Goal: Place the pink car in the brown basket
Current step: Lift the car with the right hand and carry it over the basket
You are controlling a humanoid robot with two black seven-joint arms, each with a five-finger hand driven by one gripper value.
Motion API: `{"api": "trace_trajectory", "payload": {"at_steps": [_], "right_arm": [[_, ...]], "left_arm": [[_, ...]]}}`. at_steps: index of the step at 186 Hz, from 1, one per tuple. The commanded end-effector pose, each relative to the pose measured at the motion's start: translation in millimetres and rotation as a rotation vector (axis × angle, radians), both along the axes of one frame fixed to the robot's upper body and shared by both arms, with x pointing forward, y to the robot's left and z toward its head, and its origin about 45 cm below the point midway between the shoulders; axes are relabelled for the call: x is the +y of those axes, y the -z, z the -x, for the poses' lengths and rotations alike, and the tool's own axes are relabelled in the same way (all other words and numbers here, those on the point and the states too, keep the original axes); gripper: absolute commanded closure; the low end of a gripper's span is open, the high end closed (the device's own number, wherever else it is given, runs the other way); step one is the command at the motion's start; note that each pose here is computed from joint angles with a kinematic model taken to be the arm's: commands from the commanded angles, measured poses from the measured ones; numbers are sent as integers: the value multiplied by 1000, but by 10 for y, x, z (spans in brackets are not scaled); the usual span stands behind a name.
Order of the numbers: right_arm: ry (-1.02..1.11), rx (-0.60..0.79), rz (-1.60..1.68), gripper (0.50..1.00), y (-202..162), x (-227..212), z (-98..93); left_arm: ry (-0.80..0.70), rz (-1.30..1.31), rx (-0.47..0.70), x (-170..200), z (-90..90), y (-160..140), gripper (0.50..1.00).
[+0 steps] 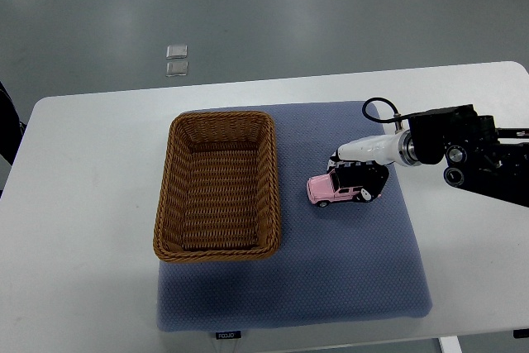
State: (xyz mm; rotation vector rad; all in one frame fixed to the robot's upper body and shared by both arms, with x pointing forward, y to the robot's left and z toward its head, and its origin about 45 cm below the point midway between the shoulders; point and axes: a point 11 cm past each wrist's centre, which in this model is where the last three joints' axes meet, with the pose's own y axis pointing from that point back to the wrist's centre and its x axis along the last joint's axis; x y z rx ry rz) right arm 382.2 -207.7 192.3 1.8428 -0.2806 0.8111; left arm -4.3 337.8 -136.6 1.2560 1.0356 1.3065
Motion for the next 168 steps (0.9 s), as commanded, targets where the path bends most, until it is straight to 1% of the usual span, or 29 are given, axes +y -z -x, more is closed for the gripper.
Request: {"api": "trace_trajectory", "payload": {"at_steps": [1,37,57,96,115,125,135,146,168], "right_arm": [[11,-23,-4,1000,-101,-25,-70],[32,-56,3,1000,-235,-117,-168],[45,-87,10,1000,-357,-170,-258],[65,-147,-43,1000,-831,-62,-509],[39,-193,-65,1000,-1101,98,-603],[23,-204,-73,1000,-1162,202,-625],[-16,-209,-87,1000,-1210,419,-629],[-73,-193,-99,1000,-1191,722,-588],[-142,-179,-120,1000,-1155,1088,-500]], "left_arm": [[1,0,0,1,0,0,500],[1,1,0,-4,0,0,500],[0,0,0,1,0,0,500],[0,0,0,1,0,0,500],[0,0,0,1,0,0,500],[0,0,0,1,0,0,500],[0,0,0,1,0,0,500],[1,0,0,1,0,0,500],[0,1,0,-4,0,0,500]]}}
